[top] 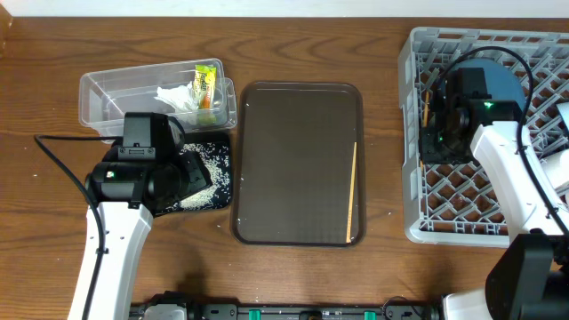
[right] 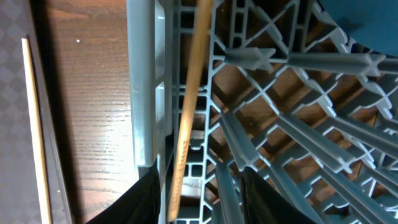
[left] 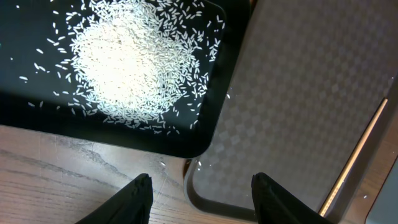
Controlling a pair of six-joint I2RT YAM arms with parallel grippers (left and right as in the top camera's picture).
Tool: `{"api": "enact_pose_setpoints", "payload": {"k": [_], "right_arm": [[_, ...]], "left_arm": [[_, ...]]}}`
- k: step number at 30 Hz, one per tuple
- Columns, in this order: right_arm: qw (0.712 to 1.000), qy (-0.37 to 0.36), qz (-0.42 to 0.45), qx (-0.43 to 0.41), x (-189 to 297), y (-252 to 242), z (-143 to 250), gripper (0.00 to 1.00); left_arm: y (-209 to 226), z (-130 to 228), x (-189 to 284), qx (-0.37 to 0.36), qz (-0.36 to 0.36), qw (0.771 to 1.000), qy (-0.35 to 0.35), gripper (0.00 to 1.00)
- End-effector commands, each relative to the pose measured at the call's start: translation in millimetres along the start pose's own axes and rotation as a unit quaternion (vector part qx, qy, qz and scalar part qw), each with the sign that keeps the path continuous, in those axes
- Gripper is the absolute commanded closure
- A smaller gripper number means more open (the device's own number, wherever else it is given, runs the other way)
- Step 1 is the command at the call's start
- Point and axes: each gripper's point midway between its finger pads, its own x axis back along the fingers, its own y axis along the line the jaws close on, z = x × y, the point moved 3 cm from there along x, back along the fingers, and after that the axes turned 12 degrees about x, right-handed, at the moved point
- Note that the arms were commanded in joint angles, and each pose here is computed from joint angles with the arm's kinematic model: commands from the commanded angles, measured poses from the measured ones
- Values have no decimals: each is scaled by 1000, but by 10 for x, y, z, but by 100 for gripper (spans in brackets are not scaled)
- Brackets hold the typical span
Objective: Sort waste into correct bins and load items into the dishwasher rack
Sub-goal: 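Reach the right gripper back to the remaining chopstick and grasp it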
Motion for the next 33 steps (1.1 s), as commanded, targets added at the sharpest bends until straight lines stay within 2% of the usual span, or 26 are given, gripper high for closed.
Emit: {"api": "enact_pose_setpoints", "payload": {"k": [1, 7, 10, 14, 22, 27, 33], "right_arm": [[999, -49, -4, -4, 306, 19, -145, 58], [979, -165, -112, 31, 869, 465, -420, 55], [975, -169, -130, 63, 913, 708, -420, 54], [974, -138, -147, 101, 753, 1075, -336, 53], [987, -11, -121, 102, 35, 1544, 42, 54], [993, 56, -78, 70, -357, 1576, 271, 55], [989, 104, -69, 79, -686, 1662, 413, 55]], "left_arm": [[23, -18, -4, 0, -7, 1000, -3, 46], [23, -19, -4, 0, -7, 1000, -3, 46], [22, -20, -4, 0, -7, 1000, -3, 46], [23, -19, -4, 0, -7, 1000, -3, 46], [23, -18, -4, 0, -7, 1000, -3, 46], [23, -18, -4, -1, -7, 1000, -3, 46], [23, -18, -4, 0, -7, 1000, -3, 46]]}}
